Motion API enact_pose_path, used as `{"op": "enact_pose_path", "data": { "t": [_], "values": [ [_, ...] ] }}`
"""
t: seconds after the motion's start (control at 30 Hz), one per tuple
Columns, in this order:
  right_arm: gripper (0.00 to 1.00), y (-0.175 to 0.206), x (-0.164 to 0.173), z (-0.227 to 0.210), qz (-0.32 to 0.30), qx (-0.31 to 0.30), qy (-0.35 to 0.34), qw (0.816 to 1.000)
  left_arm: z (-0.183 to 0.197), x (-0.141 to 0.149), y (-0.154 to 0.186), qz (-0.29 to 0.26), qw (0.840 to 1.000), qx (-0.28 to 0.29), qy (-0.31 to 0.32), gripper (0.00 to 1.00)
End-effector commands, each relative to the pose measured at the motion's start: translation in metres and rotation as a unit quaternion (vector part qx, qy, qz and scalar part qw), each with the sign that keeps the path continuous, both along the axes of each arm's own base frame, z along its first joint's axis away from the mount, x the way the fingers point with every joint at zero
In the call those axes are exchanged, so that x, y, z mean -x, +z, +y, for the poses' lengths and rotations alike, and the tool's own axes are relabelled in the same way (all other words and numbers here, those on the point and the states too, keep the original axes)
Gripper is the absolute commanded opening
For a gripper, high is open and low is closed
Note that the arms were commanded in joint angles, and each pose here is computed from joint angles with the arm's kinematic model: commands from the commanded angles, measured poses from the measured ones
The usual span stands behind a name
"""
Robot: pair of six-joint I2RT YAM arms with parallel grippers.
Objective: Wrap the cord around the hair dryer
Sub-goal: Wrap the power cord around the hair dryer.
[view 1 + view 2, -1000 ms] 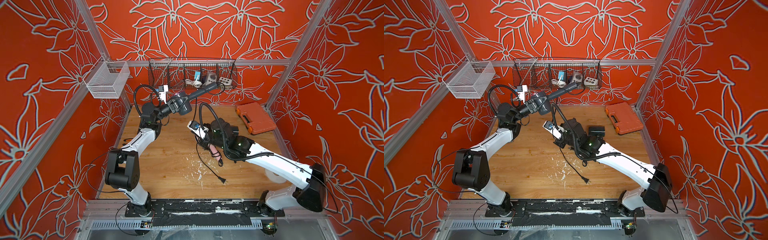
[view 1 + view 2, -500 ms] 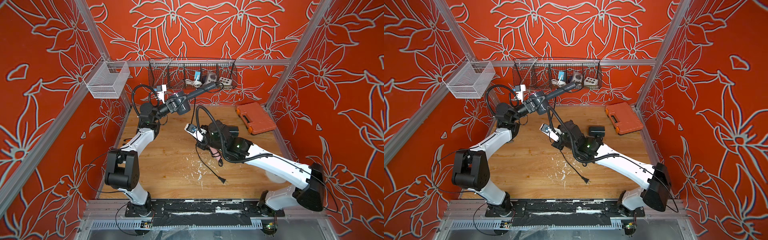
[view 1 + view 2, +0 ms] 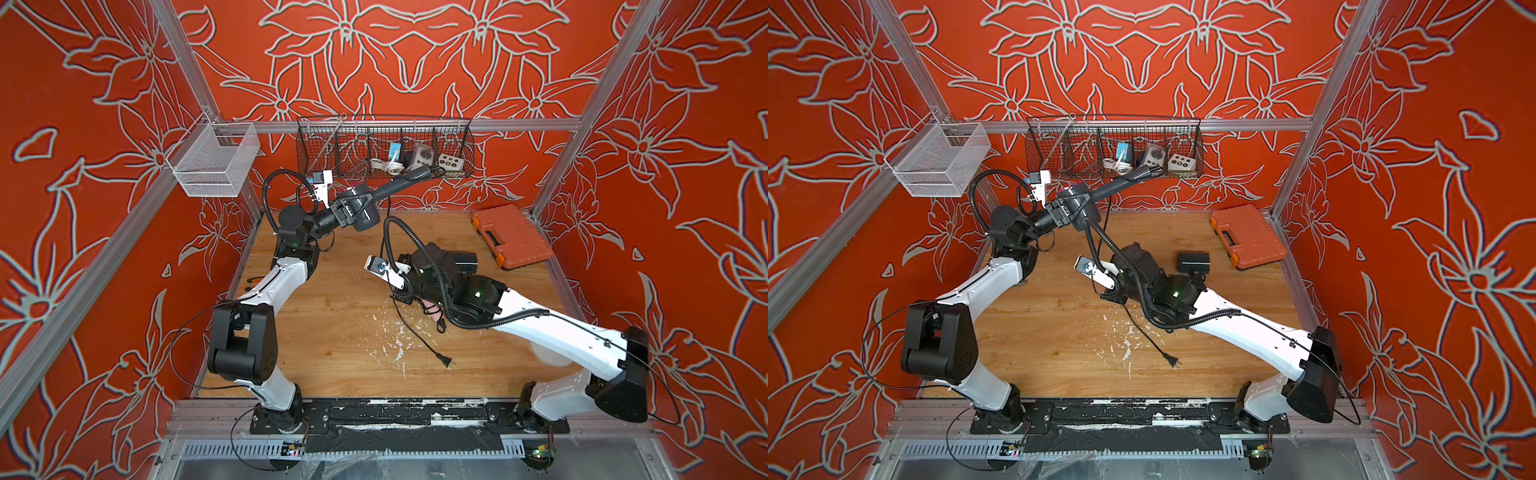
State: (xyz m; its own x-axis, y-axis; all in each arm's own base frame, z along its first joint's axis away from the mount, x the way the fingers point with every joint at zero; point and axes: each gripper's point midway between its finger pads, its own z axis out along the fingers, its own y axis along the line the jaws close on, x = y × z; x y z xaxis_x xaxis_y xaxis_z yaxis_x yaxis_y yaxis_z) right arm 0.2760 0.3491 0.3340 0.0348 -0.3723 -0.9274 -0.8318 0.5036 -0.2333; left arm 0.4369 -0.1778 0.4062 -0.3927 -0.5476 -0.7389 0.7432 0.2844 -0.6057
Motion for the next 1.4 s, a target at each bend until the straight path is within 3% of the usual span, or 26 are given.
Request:
{"op": "enact_pose_path", "data": {
  "t": [0.0, 0.43, 0.57, 0.77, 0.93, 1.37],
  "values": [
    [0.0, -0.035, 0.033, 0.02, 0.0, 0.084, 0.069, 0.994, 0.033, -0.003, 0.053, -0.076, 0.994, 0.049, 0.063, 0.0],
    [0.0, -0.063, 0.07, 0.048, -0.022, 0.147, 0.128, 0.981, 0.049, -0.008, 0.057, -0.079, 0.992, 0.057, 0.076, 0.0],
    [0.0, -0.058, 0.063, 0.038, -0.037, 0.163, 0.102, 0.981, 0.046, -0.005, 0.05, -0.073, 0.994, 0.042, 0.069, 0.0],
    [0.0, -0.047, 0.072, 0.035, -0.04, 0.176, 0.123, 0.976, 0.049, -0.002, 0.044, -0.07, 0.993, 0.025, 0.092, 0.0],
    [0.0, -0.063, 0.091, 0.045, -0.05, 0.198, 0.158, 0.966, 0.052, -0.006, 0.051, -0.072, 0.992, 0.041, 0.091, 0.0],
    [0.0, -0.103, 0.097, 0.046, -0.024, 0.251, 0.188, 0.949, 0.06, -0.006, 0.059, -0.075, 0.991, 0.056, 0.098, 0.0]
  ]
}}
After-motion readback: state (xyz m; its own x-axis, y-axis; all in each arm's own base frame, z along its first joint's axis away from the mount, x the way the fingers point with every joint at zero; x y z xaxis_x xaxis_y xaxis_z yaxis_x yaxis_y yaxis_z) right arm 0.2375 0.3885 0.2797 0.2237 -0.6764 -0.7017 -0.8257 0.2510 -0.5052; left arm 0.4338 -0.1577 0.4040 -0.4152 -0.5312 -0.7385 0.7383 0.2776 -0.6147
